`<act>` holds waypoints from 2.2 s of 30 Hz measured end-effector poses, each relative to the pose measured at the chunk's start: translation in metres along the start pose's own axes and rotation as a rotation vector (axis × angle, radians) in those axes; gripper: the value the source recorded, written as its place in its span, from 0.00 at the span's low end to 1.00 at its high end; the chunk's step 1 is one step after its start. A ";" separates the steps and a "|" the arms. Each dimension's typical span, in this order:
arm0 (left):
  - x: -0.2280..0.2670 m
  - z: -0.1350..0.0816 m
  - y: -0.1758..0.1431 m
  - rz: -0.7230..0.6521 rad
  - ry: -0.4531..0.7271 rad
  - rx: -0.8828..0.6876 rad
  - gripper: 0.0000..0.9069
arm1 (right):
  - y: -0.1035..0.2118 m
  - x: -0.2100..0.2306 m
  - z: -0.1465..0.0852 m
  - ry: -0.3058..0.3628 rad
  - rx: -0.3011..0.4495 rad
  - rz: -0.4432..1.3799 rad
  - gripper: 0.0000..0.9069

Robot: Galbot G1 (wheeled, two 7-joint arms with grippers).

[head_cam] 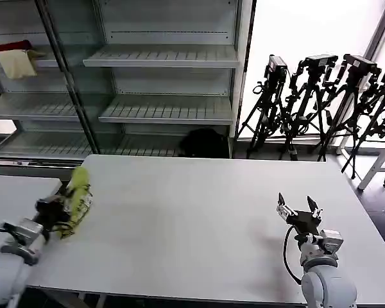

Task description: Fold and organize the clothes.

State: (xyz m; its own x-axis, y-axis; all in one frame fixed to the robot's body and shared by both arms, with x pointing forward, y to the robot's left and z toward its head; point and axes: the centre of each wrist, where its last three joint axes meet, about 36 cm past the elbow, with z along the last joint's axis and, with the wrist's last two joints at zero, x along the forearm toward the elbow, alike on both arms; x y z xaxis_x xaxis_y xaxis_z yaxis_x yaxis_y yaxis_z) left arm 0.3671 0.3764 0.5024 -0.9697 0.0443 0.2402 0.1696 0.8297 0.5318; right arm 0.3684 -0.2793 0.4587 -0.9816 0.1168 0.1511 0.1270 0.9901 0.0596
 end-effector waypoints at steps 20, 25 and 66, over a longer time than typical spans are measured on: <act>-0.044 -0.063 -0.202 0.261 -0.054 0.232 1.00 | 0.000 0.000 0.005 0.024 -0.005 0.005 1.00; -0.044 -0.081 -0.212 0.287 -0.072 0.277 1.00 | 0.007 0.002 0.000 0.032 -0.012 -0.034 1.00; 0.003 -0.067 -0.118 0.086 -0.095 0.483 1.00 | 0.212 0.000 0.028 0.488 -0.405 -0.359 0.00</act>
State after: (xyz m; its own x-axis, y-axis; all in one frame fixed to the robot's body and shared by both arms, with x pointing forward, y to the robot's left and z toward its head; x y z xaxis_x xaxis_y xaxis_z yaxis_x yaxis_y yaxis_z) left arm 0.3559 0.2414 0.4949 -0.9713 0.1557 0.1797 0.1707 0.9827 0.0713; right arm 0.3914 -0.0674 0.4440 -0.8095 -0.3514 0.4704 -0.0556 0.8434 0.5344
